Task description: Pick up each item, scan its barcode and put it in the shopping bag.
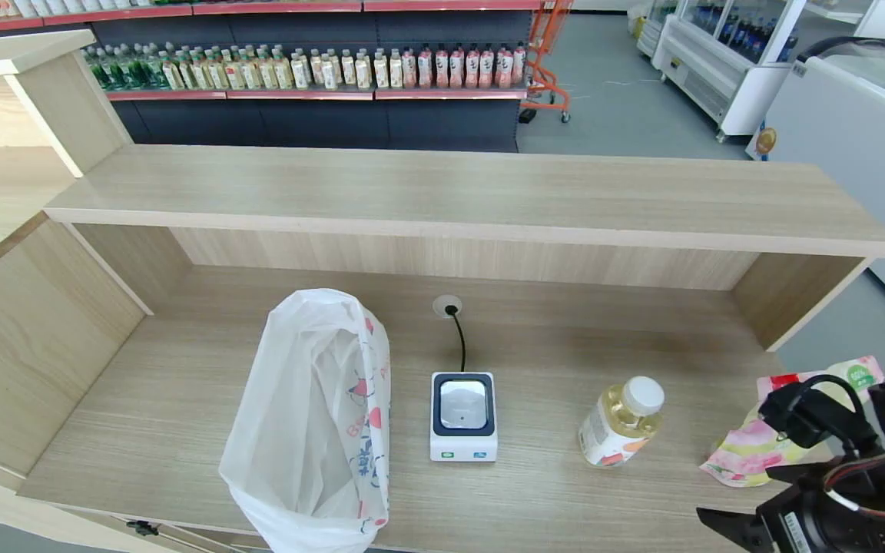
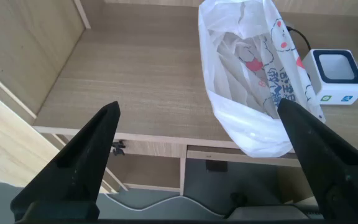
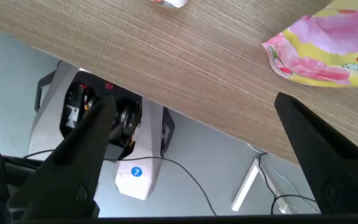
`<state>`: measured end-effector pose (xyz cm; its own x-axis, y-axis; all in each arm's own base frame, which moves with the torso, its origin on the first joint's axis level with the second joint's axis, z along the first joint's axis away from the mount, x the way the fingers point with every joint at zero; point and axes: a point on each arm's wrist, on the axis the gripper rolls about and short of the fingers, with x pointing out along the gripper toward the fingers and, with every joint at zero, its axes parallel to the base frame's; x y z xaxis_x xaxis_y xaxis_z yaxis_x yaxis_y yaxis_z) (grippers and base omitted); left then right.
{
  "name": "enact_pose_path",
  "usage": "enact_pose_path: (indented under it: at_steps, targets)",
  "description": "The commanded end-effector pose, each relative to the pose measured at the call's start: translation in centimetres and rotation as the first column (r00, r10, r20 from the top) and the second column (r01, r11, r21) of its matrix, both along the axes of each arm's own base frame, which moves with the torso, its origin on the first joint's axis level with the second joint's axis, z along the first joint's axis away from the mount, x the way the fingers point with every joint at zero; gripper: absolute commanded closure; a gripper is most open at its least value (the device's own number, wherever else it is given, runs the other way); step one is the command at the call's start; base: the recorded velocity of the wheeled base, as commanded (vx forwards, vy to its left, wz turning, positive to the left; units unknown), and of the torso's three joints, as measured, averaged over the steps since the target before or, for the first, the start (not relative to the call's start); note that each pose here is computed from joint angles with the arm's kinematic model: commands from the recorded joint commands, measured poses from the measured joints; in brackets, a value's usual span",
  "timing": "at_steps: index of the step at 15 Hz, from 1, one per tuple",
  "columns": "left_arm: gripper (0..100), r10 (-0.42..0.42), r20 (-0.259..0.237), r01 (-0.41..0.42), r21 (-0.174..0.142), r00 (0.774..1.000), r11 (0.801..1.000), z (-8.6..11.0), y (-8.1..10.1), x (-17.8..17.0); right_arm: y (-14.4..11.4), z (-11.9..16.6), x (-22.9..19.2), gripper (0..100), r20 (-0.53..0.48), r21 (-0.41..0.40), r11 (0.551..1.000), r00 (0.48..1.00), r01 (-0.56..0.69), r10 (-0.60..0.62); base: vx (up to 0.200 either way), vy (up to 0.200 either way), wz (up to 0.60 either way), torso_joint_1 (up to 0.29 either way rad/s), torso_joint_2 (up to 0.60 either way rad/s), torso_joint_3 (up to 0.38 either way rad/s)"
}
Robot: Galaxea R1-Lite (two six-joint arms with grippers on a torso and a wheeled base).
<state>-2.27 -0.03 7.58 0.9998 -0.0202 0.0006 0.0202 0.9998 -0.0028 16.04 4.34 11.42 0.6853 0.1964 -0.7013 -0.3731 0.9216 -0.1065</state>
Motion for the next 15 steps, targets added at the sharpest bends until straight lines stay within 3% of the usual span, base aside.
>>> enact_pose_path:
  at_steps: [1, 7, 15]
  targets:
    - [0, 0.000, 0.001, 0.000, 0.000, 1.000, 1.000, 0.0, 0.0, 0.0, 1.4, -2.3, 1.2, 0, -0.077, -0.023, 0.999, 0.996, -0.044, 0.042, 0.000, 0.000, 0.00, 0.000, 0.00, 0.000]
    - [0, 0.000, 0.001, 0.000, 0.000, 1.000, 1.000, 0.0, 0.0, 0.0, 3.6, -4.6, 4.8, 0, 0.013, -0.011, 0.999, 0.999, -0.047, 0.047, 0.000, 0.000, 0.00, 0.000, 0.00, 0.000]
    - [0, 0.000, 0.001, 0.000, 0.000, 1.000, 1.000, 0.0, 0.0, 0.0, 6.0, -5.6, 7.3, 0, 0.132, 0.019, 0.995, 0.987, -0.100, 0.096, 0.000, 0.000, 0.00, 0.000, 0.00, 0.000]
